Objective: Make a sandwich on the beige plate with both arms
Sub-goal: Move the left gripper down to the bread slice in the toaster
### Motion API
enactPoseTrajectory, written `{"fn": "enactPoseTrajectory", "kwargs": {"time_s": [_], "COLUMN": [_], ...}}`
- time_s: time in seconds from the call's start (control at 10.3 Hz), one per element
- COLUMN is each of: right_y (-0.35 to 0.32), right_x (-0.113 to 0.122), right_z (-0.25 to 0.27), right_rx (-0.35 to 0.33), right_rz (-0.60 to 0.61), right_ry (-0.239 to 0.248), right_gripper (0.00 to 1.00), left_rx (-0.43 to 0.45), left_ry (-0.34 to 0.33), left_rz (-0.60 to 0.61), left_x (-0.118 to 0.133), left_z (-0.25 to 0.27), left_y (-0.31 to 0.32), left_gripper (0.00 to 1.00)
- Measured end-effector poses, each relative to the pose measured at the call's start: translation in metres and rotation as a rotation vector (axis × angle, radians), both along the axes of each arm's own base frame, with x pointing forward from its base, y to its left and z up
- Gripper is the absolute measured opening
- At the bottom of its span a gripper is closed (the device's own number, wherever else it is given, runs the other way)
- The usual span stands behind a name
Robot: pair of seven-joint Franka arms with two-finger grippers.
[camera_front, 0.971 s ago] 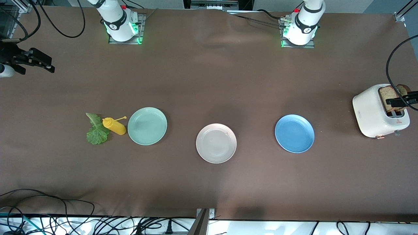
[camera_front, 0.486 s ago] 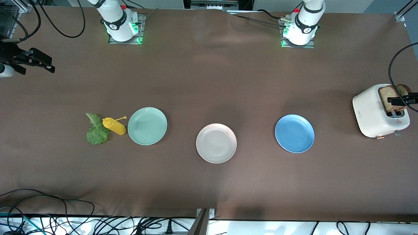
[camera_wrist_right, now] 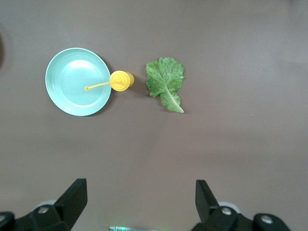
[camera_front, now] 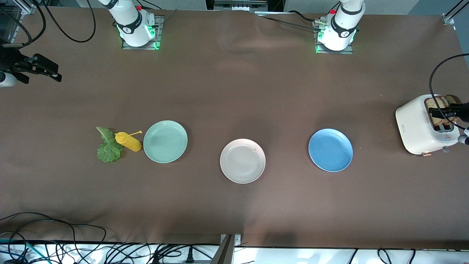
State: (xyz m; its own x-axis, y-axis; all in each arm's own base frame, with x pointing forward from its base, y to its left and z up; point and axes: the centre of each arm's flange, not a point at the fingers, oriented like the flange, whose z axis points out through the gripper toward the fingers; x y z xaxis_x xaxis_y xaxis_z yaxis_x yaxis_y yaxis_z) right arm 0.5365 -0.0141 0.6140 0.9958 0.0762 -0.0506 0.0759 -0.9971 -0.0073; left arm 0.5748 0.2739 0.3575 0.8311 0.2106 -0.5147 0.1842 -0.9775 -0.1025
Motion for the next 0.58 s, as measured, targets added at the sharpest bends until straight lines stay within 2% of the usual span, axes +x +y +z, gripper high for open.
{"fn": "enactPoseTrajectory", "kwargs": {"time_s": [0.1, 0.29, 0.39, 0.49, 0.58], "right_y": [0.0000, 0.0000, 0.0000, 0.0000, 0.0000], "right_x": [0.0000, 0.0000, 0.0000, 0.0000, 0.0000], "right_z": [0.0000, 0.0000, 0.0000, 0.0000, 0.0000], "right_rx": [0.000, 0.000, 0.000, 0.000, 0.000], "right_rz": [0.000, 0.000, 0.000, 0.000, 0.000], "right_ry": [0.000, 0.000, 0.000, 0.000, 0.000], "right_gripper": [1.00, 1.00, 1.00, 1.00, 1.00], "left_rx": [-0.009, 0.002, 0.011, 0.014, 0.015], "left_ry": [0.002, 0.015, 0.019, 0.020, 0.017], "left_rz": [-0.008, -0.026, -0.031, -0.032, -0.033], "left_x": [-0.0014, -0.0047, -0.0051, -0.0050, -0.0044], "left_z": [-0.0001, 0.0003, 0.0006, 0.0010, 0.0025], "left_y": [0.0023, 0.0086, 0.0097, 0.0100, 0.0101], "left_gripper": [0.61, 0.30, 0.17, 0.12, 0.12]}}
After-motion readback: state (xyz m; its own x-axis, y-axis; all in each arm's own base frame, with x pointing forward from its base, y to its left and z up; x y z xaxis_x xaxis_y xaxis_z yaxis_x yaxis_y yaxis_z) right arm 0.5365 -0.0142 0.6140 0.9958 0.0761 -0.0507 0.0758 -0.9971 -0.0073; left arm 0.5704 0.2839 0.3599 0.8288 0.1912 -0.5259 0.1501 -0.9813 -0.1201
